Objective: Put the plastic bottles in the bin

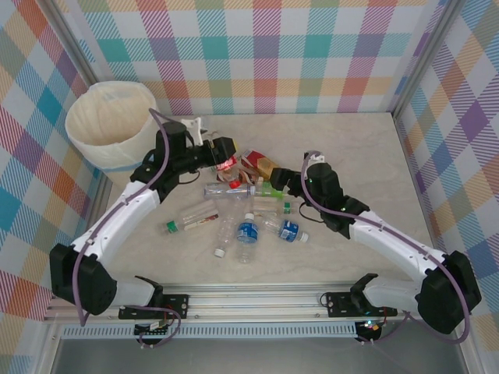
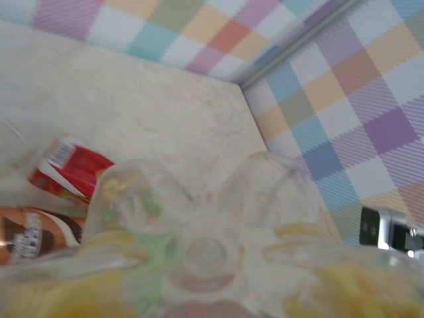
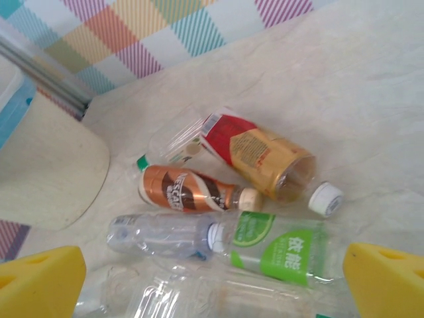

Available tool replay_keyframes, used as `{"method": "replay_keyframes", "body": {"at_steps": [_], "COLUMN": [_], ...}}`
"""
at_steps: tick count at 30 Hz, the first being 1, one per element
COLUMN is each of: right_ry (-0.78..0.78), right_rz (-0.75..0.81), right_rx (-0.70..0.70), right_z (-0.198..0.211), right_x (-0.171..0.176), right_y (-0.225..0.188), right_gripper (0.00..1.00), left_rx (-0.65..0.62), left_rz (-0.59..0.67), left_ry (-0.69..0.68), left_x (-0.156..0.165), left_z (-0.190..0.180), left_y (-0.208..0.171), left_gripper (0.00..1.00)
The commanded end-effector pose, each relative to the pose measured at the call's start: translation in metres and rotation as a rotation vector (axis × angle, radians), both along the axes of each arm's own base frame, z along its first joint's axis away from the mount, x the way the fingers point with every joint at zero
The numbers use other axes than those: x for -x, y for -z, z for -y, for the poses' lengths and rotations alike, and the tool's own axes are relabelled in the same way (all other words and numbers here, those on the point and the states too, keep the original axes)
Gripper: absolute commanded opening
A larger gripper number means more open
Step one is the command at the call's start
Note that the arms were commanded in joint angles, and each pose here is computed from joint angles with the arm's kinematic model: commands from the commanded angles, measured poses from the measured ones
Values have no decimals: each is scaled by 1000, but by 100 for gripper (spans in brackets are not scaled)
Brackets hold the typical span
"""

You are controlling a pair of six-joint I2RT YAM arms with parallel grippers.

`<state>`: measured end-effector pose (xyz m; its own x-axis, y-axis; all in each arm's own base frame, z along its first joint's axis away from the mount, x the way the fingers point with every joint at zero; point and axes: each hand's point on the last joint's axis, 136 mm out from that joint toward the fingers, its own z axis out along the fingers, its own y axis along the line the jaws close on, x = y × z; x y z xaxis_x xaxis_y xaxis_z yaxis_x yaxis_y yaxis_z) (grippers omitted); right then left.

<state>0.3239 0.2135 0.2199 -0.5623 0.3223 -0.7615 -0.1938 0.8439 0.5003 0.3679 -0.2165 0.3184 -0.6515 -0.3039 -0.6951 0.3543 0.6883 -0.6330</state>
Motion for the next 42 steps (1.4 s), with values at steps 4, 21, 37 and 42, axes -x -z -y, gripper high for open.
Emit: {"method": "replay_keyframes", "body": {"at_steps": [4,21,37,42], "right_ry": [62,45,25,13], "right_rz": [29,32,-2,-18], "right_rx": [18,26,24,35], "right_z": [13,9,4,3], "right_x": [-2,-4,-3,-1], "right_y": [-5,-4,3,6], "right_gripper": [100,100,100,100], "left_rx": [-303,-585,-654,-626], "left_rz": [207,311,41,-81], "left_ry": [-372,-1109,-1106,-1102], "left_x": [-12,-49,-109,-117], "left_z": [-92,-303,-361,-365], "left_y": [-68,-155,-63,-22], "left_gripper": [0,0,2,6]}}
